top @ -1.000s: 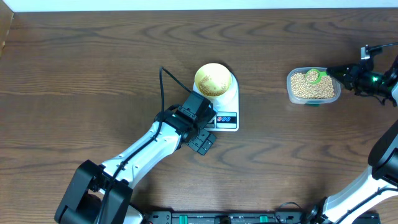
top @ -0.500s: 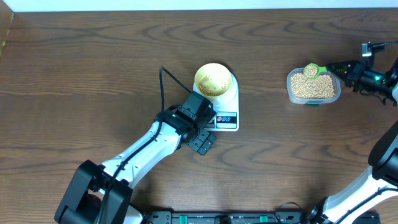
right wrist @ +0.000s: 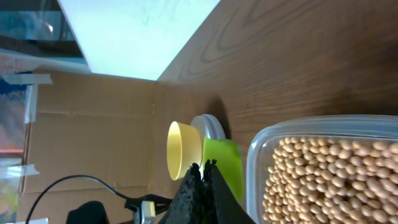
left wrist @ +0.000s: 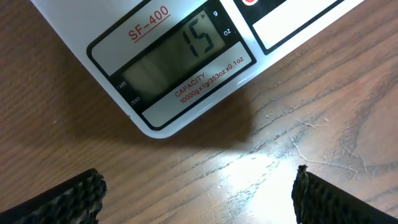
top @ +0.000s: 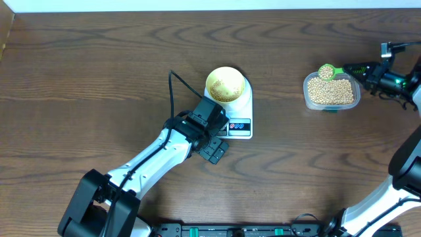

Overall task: Scoop item into bowl and weigh 50g on scale
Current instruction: 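Carry the filled scoop over the yellow bowl with the right gripper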

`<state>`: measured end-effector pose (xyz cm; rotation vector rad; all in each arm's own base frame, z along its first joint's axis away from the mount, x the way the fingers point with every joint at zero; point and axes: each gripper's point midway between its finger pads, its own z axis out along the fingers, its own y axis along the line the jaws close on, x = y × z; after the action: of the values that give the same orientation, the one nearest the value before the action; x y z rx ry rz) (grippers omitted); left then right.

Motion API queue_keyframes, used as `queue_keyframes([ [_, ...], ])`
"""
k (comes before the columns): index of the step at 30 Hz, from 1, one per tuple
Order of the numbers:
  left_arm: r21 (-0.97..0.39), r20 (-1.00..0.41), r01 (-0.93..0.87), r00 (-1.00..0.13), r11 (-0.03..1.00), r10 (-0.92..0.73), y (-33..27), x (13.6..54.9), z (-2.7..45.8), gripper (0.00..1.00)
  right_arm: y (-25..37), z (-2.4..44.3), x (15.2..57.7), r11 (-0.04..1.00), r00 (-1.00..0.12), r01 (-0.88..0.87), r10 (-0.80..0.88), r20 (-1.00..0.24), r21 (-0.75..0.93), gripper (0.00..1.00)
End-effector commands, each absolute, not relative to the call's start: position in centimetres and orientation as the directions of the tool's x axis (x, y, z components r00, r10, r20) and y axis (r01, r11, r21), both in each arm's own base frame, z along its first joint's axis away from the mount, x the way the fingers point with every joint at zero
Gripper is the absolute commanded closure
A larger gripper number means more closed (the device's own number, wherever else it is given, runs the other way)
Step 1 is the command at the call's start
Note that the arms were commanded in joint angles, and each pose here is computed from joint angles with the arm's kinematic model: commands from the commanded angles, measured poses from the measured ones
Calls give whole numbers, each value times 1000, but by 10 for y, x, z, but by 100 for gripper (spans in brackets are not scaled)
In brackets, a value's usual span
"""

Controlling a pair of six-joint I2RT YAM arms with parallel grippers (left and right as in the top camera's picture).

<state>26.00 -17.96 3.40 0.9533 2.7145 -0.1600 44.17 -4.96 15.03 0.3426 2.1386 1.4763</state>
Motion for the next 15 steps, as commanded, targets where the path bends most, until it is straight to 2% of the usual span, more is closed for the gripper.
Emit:
queue_keyframes([
  [1, -15, -266, 633, -749, 774, 607, -178, 258, 31, 2, -33, 152, 441, 326, -856, -87, 458, -238, 941, 99],
  [15, -15, -266, 633, -749, 774, 607, -178, 258, 31, 2, 25, 155, 450, 301, -906, -114, 360, -223, 947, 99],
])
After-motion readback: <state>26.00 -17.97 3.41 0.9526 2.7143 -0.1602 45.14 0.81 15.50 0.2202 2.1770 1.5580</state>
